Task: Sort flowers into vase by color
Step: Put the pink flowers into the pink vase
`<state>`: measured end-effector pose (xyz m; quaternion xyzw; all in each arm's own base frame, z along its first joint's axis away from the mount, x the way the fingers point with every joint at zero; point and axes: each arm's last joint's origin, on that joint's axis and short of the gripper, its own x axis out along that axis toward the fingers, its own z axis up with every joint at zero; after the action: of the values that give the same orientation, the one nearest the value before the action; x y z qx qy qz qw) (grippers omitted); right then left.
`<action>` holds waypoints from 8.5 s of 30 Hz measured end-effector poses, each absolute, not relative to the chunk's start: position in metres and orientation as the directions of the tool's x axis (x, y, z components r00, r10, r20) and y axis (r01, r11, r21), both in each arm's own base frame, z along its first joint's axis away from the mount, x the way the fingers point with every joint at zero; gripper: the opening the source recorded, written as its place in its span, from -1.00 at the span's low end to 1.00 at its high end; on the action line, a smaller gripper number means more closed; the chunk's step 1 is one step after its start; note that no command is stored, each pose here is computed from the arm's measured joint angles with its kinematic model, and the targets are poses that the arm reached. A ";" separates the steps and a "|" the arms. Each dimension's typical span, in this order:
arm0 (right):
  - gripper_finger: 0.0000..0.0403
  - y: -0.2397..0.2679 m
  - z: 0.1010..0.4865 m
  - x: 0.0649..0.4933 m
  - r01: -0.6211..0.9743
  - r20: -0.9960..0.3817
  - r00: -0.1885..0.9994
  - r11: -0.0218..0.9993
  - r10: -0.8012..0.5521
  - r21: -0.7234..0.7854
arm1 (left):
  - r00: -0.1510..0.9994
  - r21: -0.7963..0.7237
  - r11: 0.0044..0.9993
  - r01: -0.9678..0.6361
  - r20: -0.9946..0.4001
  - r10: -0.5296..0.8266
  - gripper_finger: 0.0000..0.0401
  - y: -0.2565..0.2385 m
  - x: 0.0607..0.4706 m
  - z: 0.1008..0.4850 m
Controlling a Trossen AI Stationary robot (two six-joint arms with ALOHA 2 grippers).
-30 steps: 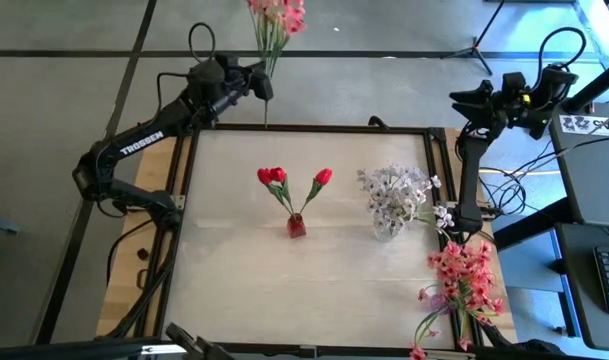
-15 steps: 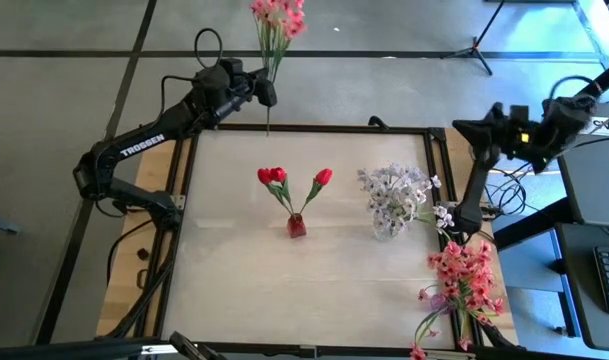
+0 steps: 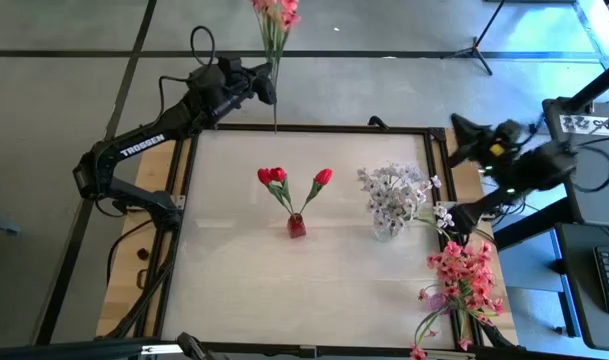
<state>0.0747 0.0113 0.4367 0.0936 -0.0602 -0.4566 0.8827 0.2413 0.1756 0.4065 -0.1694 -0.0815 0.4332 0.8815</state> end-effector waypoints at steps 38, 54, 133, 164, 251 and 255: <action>-0.08 -0.039 0.552 0.222 0.354 0.165 0.931 0.912 -0.324 -0.207 | 0.822 -0.195 0.883 -0.428 0.322 0.470 -1.00 0.104 0.333 0.494; 0.63 -0.051 0.544 0.257 0.512 0.192 0.853 0.849 -0.485 -0.130 | 0.864 -0.011 0.908 -0.420 0.303 0.403 -1.00 0.084 0.373 0.479; -0.99 0.037 0.540 -0.068 -0.800 0.166 0.588 0.599 0.792 -0.028 | 0.958 -0.154 0.987 -0.045 0.273 0.086 -0.30 -0.082 0.340 0.500; -1.00 0.010 0.464 -0.051 -0.968 0.060 -0.142 -0.126 0.988 -0.217 | 0.919 -0.500 0.853 -0.149 0.250 0.306 -0.30 -0.088 0.335 0.499; -1.00 0.065 0.338 0.031 -0.994 0.291 -0.051 -0.019 0.955 -0.110 | 0.934 -0.476 0.853 -0.214 0.156 0.321 -0.30 -0.095 0.335 0.489; -1.00 0.073 0.337 0.034 -0.997 0.215 -0.025 -0.009 0.976 -0.076 | 0.935 -0.473 0.854 -0.215 0.153 0.320 -0.30 -0.095 0.335 0.489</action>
<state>0.0343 0.0725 0.3375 0.0503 -0.1034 0.7083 0.6964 0.3350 -0.0945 0.4892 -0.2308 -0.1138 0.1401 0.9561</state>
